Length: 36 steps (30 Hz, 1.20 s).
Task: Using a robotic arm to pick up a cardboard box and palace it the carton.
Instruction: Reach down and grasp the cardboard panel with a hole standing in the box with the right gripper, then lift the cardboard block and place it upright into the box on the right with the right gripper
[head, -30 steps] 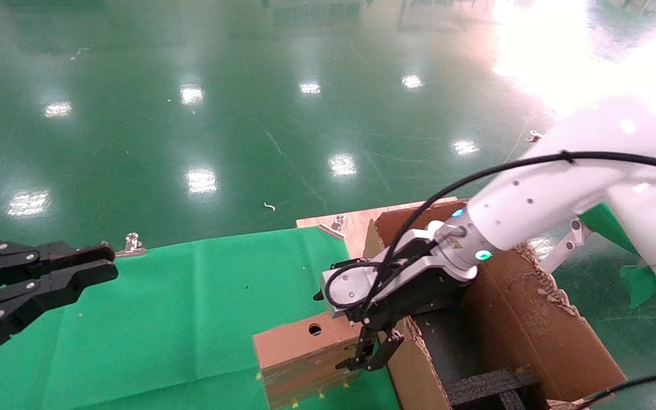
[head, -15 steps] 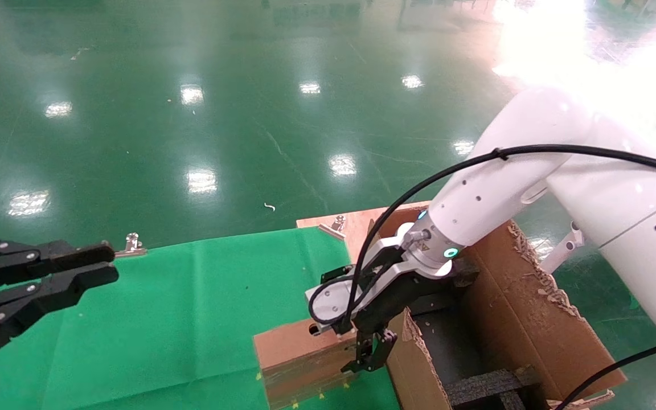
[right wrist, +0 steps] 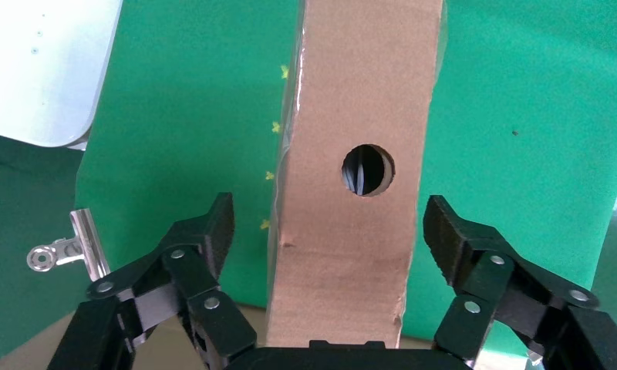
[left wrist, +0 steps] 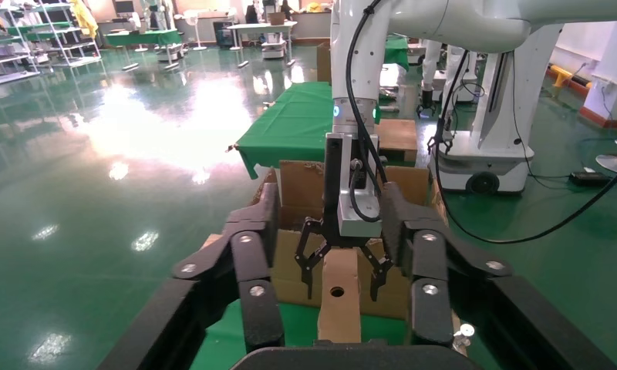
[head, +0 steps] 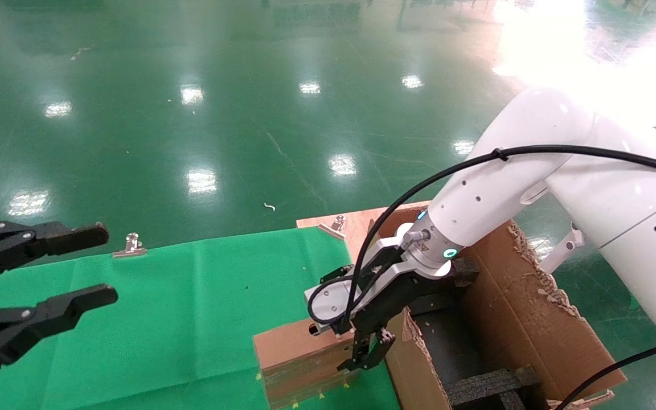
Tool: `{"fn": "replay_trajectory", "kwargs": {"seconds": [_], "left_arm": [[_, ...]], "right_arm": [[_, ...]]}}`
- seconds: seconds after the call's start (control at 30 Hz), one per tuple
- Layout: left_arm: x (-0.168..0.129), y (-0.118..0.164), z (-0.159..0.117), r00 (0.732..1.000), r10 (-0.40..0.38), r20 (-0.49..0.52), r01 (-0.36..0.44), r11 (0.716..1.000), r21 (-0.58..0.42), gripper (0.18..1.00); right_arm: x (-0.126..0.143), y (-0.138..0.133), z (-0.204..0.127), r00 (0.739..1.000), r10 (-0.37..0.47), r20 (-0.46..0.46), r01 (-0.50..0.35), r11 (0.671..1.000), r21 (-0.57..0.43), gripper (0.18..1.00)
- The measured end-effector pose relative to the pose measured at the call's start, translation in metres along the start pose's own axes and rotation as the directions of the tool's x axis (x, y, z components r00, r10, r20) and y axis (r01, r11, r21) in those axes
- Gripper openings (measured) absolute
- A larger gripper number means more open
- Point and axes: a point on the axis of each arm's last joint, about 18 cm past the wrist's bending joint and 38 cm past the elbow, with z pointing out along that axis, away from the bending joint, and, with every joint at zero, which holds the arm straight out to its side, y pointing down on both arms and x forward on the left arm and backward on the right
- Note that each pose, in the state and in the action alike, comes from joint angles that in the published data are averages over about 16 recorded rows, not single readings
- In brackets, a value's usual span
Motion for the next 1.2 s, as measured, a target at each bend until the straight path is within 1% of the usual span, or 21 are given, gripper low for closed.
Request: {"fn": "replay_trajectory", "kwargs": {"seconds": [0.27,0.37,0.43,0.57,0.8,0.97,1.07,1.2], "left_arm": [[0.0,0.0,0.0,1.0,0.0,0.0,0.0,1.0,0.0,0.628],[0.0,0.0,0.0,1.0,0.0,0.0,0.0,1.0,0.0,0.707],[0.0,0.0,0.0,1.0,0.0,0.0,0.0,1.0,0.0,0.741],[0.0,0.0,0.0,1.0,0.0,0.0,0.0,1.0,0.0,0.83],[0.0,0.0,0.0,1.0,0.0,0.0,0.0,1.0,0.0,0.93],[0.0,0.0,0.0,1.0,0.0,0.0,0.0,1.0,0.0,0.974],[0.0,0.0,0.0,1.0,0.0,0.0,0.0,1.0,0.0,0.985],[0.0,0.0,0.0,1.0,0.0,0.0,0.0,1.0,0.0,0.997]], "right_arm": [[-0.001,0.0,0.0,1.0,0.0,0.0,0.0,1.0,0.002,0.842],[-0.001,0.0,0.0,1.0,0.0,0.0,0.0,1.0,0.002,0.778],[-0.001,0.0,0.0,1.0,0.0,0.0,0.0,1.0,0.003,0.74],[-0.001,0.0,0.0,1.0,0.0,0.0,0.0,1.0,0.003,0.638],[-0.001,0.0,0.0,1.0,0.002,0.0,-0.002,1.0,0.004,0.491],[0.0,-0.001,-0.004,1.0,0.01,-0.008,-0.01,1.0,0.013,0.426],[0.004,-0.002,-0.012,1.0,0.019,-0.023,-0.018,1.0,0.021,0.413],[0.014,-0.004,-0.033,0.998,0.031,-0.062,-0.029,0.999,0.033,0.396]]}}
